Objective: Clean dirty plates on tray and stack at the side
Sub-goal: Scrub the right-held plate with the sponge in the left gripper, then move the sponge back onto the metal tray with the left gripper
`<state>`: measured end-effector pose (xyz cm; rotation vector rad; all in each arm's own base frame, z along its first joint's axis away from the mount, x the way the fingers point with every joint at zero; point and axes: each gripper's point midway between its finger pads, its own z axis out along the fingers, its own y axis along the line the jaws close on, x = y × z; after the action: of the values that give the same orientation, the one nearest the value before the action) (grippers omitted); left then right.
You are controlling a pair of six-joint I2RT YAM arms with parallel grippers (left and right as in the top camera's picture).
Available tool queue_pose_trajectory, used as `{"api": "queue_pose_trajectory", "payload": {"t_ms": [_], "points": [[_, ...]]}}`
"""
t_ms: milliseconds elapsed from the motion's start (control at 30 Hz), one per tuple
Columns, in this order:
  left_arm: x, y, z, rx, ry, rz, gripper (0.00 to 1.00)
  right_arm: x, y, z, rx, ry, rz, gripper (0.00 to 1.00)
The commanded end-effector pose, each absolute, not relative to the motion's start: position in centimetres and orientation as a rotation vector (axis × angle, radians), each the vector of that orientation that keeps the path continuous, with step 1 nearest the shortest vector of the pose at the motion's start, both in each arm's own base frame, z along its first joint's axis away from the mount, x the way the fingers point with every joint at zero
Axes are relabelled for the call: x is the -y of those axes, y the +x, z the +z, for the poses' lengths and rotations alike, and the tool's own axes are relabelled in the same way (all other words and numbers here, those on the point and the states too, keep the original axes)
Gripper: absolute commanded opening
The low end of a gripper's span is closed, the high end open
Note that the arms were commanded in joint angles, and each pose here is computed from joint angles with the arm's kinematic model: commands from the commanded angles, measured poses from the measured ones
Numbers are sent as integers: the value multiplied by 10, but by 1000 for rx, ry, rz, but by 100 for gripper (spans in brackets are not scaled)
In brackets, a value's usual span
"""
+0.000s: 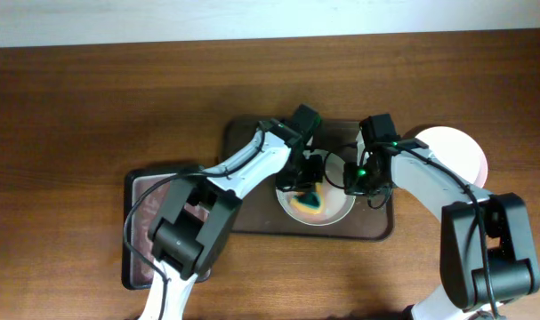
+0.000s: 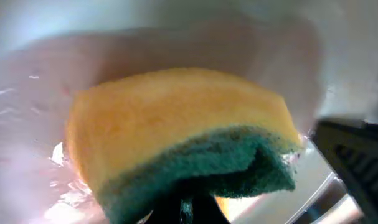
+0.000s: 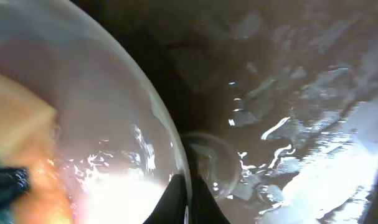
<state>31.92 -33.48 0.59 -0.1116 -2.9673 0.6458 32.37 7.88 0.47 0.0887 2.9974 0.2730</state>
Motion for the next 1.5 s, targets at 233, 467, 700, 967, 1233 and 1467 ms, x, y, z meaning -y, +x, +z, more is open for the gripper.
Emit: {"api": "queue_pose_trajectory", "payload": {"t_ms": [233, 467, 700, 967, 1233, 1467], "points": [[374, 257, -49, 2669, -286, 825, 3, -96, 313, -3, -3036, 37, 349, 4], [268, 295, -76, 2933, -153, 103, 0, -95, 311, -4, -3046, 39, 342, 4], [231, 348, -22, 3083, -167, -312, 0, -90, 309, -5, -3057, 83, 308, 4], [213, 361, -3, 3119, -133, -507, 0, -90, 308, -5, -3063, 84, 304, 4], [226, 377, 74, 3180, -64, -448, 0, -90, 307, -5, -3066, 84, 303, 4], [187, 368, 153, 3152, -90, -224, 0, -90, 307, -5, -3067, 83, 303, 4]]}}
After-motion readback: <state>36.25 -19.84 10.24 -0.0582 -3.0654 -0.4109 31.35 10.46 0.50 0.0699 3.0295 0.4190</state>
